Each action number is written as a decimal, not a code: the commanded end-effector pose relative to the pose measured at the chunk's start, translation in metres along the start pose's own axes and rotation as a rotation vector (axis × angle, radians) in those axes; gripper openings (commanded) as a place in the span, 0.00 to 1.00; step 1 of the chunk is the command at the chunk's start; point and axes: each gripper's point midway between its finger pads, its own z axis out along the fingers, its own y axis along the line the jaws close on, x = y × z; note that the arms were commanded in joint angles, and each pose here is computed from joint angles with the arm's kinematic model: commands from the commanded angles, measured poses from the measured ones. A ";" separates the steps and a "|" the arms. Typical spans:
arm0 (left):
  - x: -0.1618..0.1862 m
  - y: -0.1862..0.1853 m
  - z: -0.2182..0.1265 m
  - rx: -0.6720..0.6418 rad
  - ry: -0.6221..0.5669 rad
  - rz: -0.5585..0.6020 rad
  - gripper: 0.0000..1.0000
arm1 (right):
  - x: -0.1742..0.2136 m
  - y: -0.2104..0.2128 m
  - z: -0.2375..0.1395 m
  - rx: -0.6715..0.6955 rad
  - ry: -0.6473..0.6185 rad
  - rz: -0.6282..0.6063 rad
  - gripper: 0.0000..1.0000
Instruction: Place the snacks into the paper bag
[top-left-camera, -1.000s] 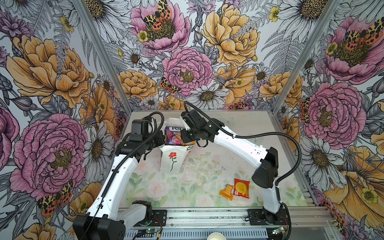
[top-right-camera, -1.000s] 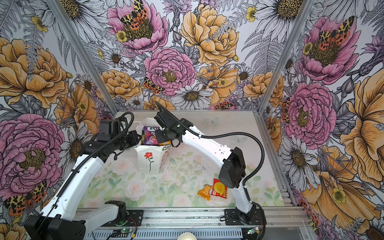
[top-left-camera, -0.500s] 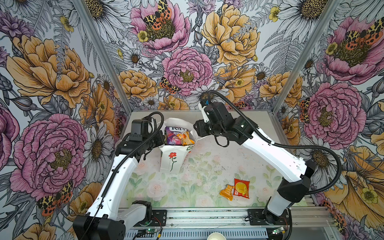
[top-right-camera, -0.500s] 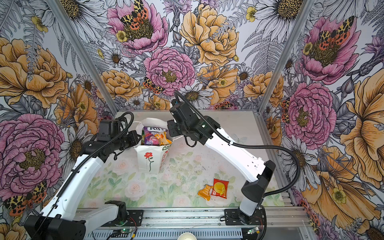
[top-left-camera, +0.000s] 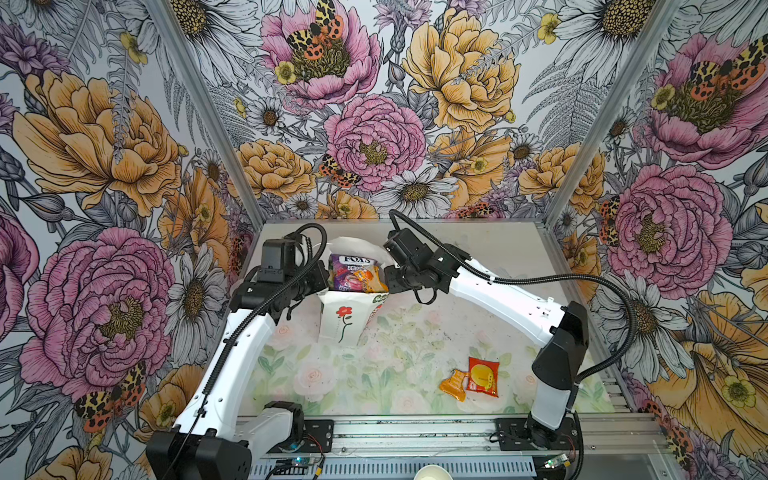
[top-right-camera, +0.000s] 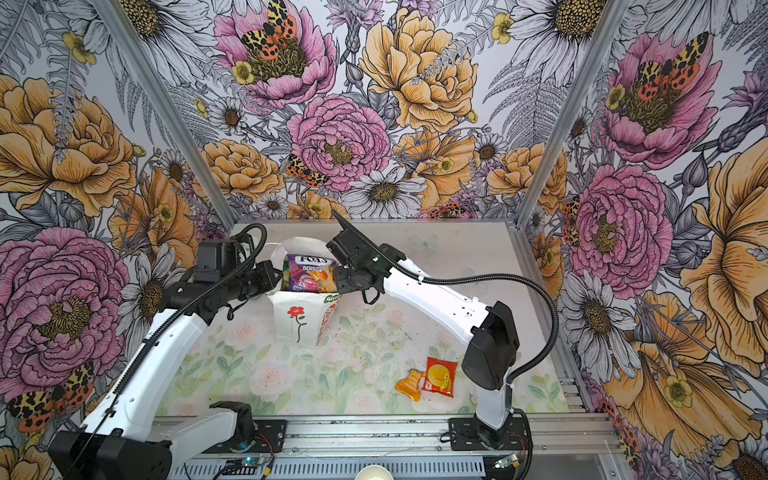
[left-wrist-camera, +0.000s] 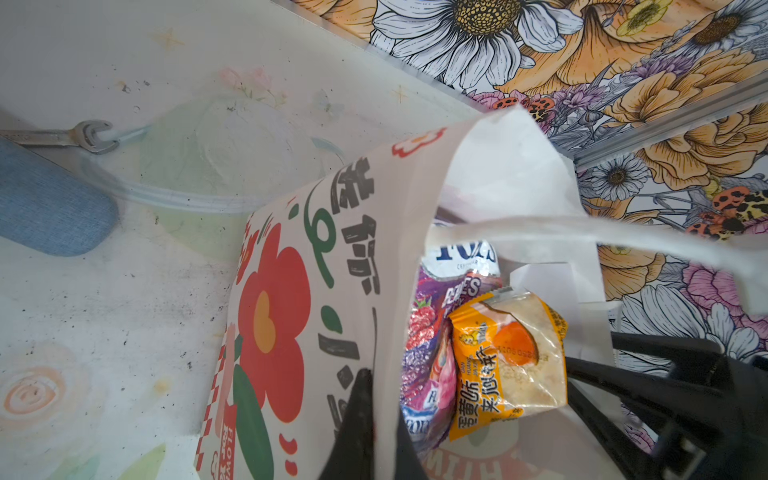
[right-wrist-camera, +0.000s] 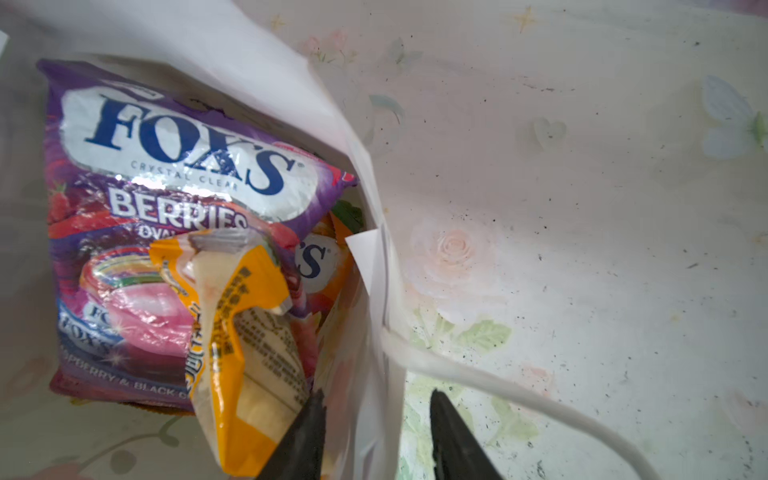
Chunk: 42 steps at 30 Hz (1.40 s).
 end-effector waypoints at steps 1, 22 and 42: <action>-0.023 -0.014 -0.009 0.059 -0.094 0.029 0.06 | -0.005 0.012 0.004 -0.046 -0.011 0.016 0.40; -0.001 -0.075 -0.006 0.140 -0.043 0.141 0.06 | -0.043 -0.006 -0.042 -0.002 -0.160 0.020 0.00; 0.033 -0.140 0.059 0.088 0.161 0.157 0.05 | -0.015 -0.089 -0.101 0.065 -0.270 0.157 0.00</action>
